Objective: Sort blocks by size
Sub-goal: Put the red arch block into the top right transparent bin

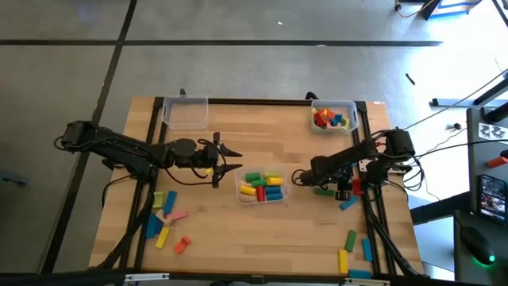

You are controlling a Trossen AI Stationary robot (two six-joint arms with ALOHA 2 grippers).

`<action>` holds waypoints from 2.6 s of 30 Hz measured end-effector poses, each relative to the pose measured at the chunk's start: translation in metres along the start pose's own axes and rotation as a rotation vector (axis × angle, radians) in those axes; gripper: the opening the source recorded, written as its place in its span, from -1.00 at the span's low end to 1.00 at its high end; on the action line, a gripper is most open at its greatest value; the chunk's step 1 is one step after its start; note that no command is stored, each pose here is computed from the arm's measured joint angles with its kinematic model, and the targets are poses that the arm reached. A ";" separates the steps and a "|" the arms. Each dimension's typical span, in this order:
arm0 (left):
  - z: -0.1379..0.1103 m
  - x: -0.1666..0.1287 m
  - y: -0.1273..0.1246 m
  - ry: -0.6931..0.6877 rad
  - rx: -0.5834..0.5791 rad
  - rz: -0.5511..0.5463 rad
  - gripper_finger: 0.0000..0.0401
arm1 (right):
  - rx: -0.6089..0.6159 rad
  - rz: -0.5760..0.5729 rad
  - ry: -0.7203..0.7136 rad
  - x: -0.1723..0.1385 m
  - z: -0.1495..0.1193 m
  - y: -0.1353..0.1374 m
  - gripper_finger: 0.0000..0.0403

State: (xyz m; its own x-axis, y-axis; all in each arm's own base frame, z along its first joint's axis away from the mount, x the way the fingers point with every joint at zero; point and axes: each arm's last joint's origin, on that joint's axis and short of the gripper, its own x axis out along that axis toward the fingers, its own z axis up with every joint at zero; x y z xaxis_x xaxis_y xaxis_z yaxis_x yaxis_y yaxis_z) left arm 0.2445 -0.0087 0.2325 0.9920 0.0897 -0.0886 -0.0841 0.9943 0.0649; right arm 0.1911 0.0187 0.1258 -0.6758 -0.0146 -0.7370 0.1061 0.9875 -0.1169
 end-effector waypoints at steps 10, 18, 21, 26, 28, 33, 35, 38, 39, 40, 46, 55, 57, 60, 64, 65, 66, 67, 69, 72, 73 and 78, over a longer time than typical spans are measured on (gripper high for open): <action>0.000 0.000 0.000 -0.001 0.001 0.000 -0.23 | -0.053 -0.018 0.014 0.018 0.003 -0.001 -0.18; 0.000 0.000 0.000 0.000 0.004 0.000 -0.23 | -0.085 -0.005 0.167 0.043 0.012 0.001 -0.18; 0.000 0.000 0.000 0.001 0.004 0.000 -0.23 | -0.091 -0.012 0.185 0.045 0.013 0.001 -0.18; 0.000 0.000 0.000 0.000 0.005 0.000 -0.23 | -0.093 -0.025 0.178 0.045 0.014 0.001 -0.30; 0.000 0.000 0.000 0.001 0.007 0.000 -0.23 | -0.093 -0.026 0.177 0.045 0.014 0.001 -0.43; 0.000 0.000 0.000 0.000 0.007 0.000 -0.23 | -0.103 -0.026 0.180 0.045 0.014 0.001 -0.78; 0.000 0.000 0.000 0.001 0.007 0.000 -0.23 | -0.111 -0.021 0.179 0.045 0.013 0.001 -0.85; 0.000 0.000 0.000 0.000 0.007 0.000 -0.23 | -0.107 -0.018 0.164 0.041 0.013 0.002 -0.86; 0.000 0.000 0.000 0.000 0.007 0.000 -0.23 | -0.102 -0.018 0.160 0.038 0.014 0.002 -0.86; 0.000 0.000 0.000 0.000 0.007 0.000 -0.23 | -0.100 -0.021 0.153 0.035 0.015 0.002 -0.86; 0.000 0.000 0.000 0.000 0.007 0.000 -0.23 | -0.112 -0.034 0.116 0.016 0.021 0.004 -0.83; 0.000 0.000 0.000 0.000 0.007 0.000 -0.23 | -0.121 -0.075 0.097 -0.016 0.021 0.004 -0.83; 0.000 0.000 0.000 0.000 0.007 0.000 -0.23 | -0.122 -0.070 0.059 -0.023 0.019 0.004 -0.83; 0.000 0.000 0.000 0.001 0.007 0.000 -0.23 | -0.111 -0.064 -0.005 -0.034 0.010 0.002 -0.83; 0.000 0.000 0.000 0.000 0.007 0.000 -0.23 | -0.068 -0.062 -0.113 -0.049 -0.005 -0.001 -0.83; 0.000 0.000 0.000 0.000 0.007 0.000 -0.23 | -0.057 -0.064 -0.143 -0.053 -0.009 -0.002 -0.83; 0.000 0.000 0.000 0.000 0.007 0.000 -0.23 | -0.047 -0.067 -0.170 -0.056 -0.013 -0.003 -0.83; 0.000 0.000 0.000 0.000 0.007 0.000 -0.23 | -0.038 -0.070 -0.194 -0.059 -0.017 -0.004 -0.83; 0.000 0.000 0.000 0.000 0.007 0.000 -0.23 | -0.019 -0.084 -0.248 -0.064 -0.024 -0.006 -0.83; 0.000 0.000 0.000 0.000 0.007 0.000 -0.23 | 0.003 -0.108 -0.309 -0.068 -0.035 -0.011 -0.83; 0.000 0.000 0.000 0.000 0.007 0.000 -0.23 | 0.018 -0.110 -0.329 -0.070 -0.038 -0.014 -0.83; 0.000 0.000 0.000 -0.001 0.007 0.000 -0.23 | 0.112 -0.118 -0.401 -0.075 -0.049 -0.033 -0.83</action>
State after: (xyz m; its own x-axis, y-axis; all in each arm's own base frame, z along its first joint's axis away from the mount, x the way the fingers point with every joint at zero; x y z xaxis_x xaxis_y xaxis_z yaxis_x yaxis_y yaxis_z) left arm 0.2445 -0.0087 0.2325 0.9921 0.0897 -0.0881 -0.0835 0.9939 0.0720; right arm 0.2026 -0.0053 0.2172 -0.3530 -0.2082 -0.9121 0.1381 0.9526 -0.2709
